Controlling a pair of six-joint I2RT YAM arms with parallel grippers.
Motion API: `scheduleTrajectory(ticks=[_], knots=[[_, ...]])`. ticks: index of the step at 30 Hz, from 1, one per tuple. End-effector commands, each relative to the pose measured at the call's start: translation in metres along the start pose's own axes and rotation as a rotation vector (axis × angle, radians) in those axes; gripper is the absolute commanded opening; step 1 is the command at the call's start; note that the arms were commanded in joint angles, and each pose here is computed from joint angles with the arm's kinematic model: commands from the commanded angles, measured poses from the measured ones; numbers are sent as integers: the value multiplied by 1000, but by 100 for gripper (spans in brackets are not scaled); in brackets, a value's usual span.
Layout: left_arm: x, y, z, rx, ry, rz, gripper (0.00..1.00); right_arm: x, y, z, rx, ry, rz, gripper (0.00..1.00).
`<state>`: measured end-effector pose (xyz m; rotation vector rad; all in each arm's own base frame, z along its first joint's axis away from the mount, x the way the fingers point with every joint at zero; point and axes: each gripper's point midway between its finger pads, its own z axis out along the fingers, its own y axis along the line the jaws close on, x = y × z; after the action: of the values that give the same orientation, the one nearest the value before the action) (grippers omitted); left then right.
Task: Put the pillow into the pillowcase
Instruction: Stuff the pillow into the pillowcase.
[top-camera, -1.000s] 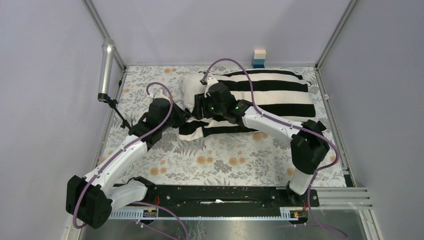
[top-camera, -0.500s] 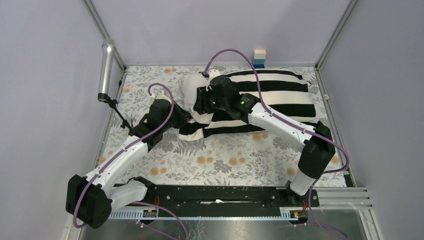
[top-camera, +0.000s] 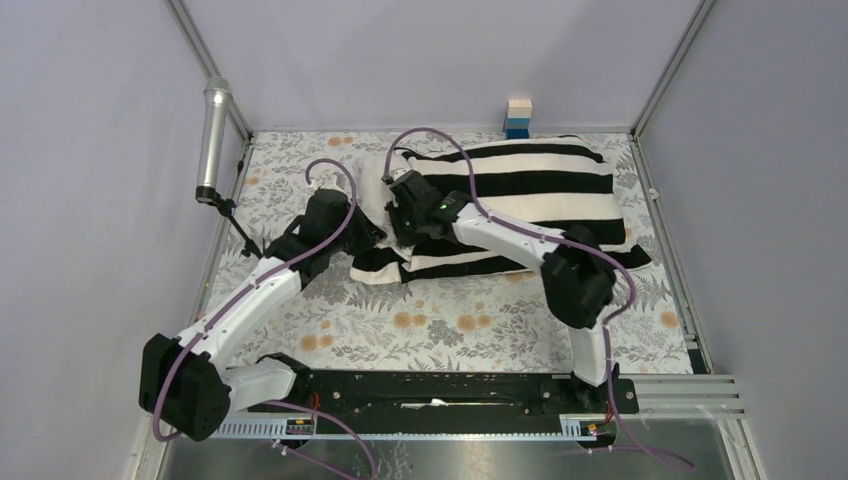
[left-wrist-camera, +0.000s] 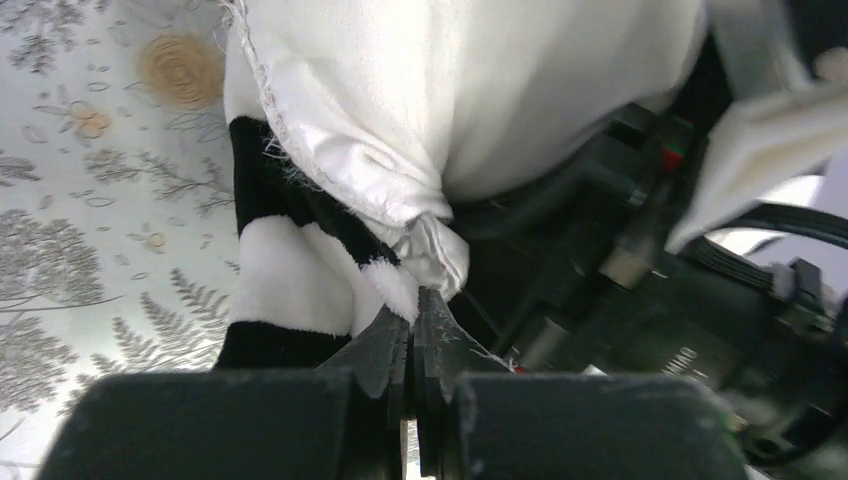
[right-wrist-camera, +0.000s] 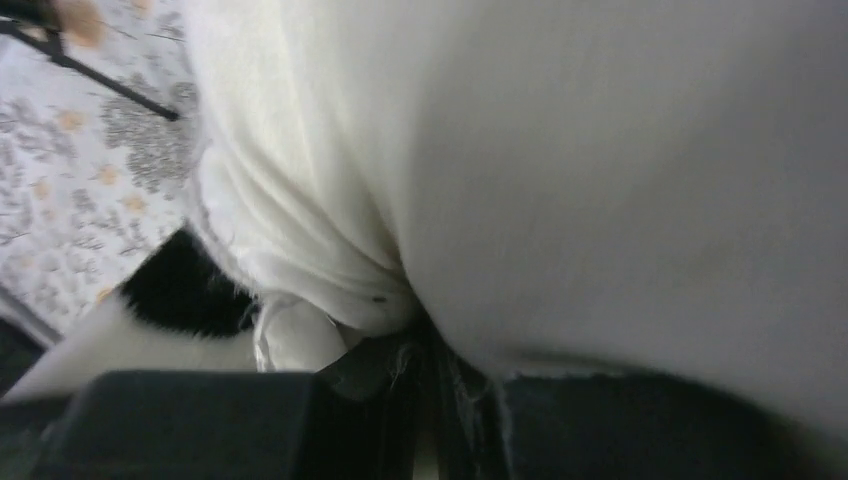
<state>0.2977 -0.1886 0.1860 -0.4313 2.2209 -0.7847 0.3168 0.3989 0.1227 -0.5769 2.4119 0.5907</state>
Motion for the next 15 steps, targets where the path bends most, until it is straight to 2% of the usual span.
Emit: scheduleTrajectory(ticks=[1, 2, 5, 10, 11, 12, 15], knots=[[-71, -107, -44, 327, -181, 83, 0, 62, -41, 49, 174, 227, -33, 16], [-71, -114, -47, 350, -173, 90, 0, 61, -45, 56, 198, 229, -25, 18], [-71, -136, -64, 420, -172, 105, 0, 59, -60, 73, 289, 211, -4, 31], [-79, -166, -96, 519, -188, 89, 0, 76, -99, 89, 452, 226, 4, 41], [-82, -167, -101, 522, -205, 87, 0, 75, -102, 89, 455, 206, 10, 41], [-85, -166, -106, 518, -225, 85, 0, 86, -108, 87, 454, 208, 7, 44], [-91, -152, -107, 462, -277, 80, 0, 79, -102, 79, 376, 128, -10, 53]])
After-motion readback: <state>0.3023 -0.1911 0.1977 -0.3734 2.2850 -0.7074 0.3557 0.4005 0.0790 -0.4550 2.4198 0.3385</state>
